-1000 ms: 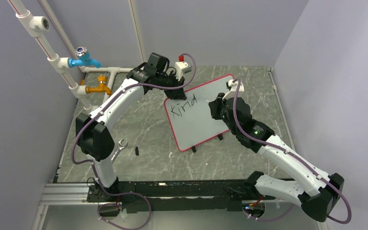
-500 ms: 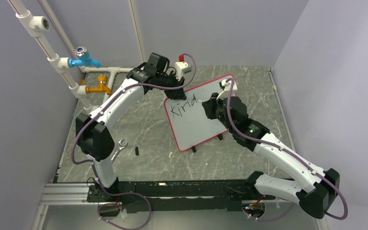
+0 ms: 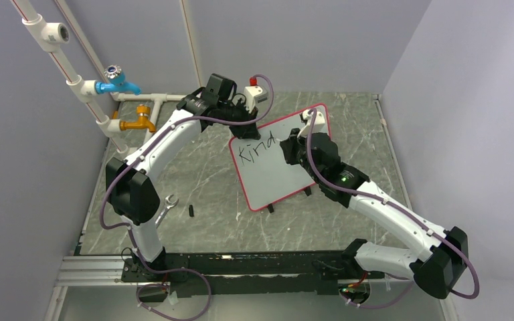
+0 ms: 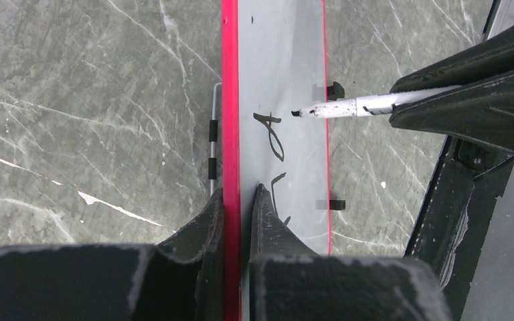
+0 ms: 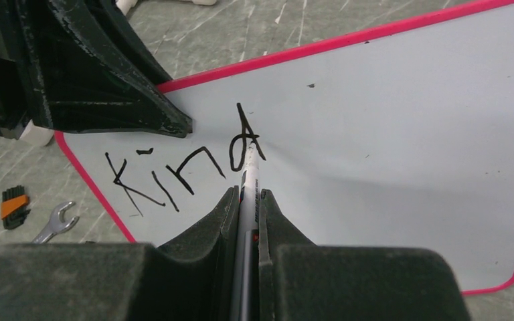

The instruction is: Write a sentence on the whiteboard

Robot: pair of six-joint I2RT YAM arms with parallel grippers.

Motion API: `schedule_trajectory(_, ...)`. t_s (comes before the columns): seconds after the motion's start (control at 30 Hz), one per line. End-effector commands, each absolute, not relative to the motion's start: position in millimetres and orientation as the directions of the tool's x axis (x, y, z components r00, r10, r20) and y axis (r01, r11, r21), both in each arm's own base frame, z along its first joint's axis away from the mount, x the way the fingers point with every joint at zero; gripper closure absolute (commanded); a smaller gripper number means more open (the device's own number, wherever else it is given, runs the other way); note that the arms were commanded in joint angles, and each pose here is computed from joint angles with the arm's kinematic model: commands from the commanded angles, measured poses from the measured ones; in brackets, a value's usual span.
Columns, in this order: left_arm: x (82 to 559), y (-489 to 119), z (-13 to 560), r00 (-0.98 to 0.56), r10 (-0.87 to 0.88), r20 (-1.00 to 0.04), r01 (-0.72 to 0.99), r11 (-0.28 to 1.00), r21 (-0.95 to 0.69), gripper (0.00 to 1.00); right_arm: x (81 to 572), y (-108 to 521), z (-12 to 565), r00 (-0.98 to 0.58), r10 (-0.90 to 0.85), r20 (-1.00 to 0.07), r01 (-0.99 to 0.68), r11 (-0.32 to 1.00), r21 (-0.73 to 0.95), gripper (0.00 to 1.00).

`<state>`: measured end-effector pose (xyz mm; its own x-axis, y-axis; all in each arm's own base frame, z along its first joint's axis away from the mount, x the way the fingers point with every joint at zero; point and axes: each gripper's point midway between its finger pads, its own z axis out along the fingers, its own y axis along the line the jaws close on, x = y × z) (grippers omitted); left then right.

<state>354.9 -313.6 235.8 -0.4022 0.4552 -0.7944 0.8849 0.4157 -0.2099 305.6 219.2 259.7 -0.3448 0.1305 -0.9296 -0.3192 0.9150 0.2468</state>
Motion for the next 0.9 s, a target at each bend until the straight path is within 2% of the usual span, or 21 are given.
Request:
schedule_trajectory(0.0, 359, -271, 169, -0.408, 0.670, -0.620, 0.877, 0.477, -0.061, 1.00, 318, 213, 288, -0.267, 0.178, -0.947, -0.283, 0.925, 0.254, 1.00)
schedule_trajectory(0.4, 359, -273, 170, -0.411, 0.667, -0.622, 0.878, 0.473, -0.073, 1.00, 331, 212, 275, -0.291, 0.174, -0.941, -0.234, 0.940, 0.246, 1.00)
schedule_trajectory(0.87, 359, -275, 171, -0.408, 0.667, -0.623, 0.880, 0.468, -0.075, 1.00, 318, 208, 243, -0.371, 0.169, -0.913, -0.219, 0.940, 0.263, 1.00)
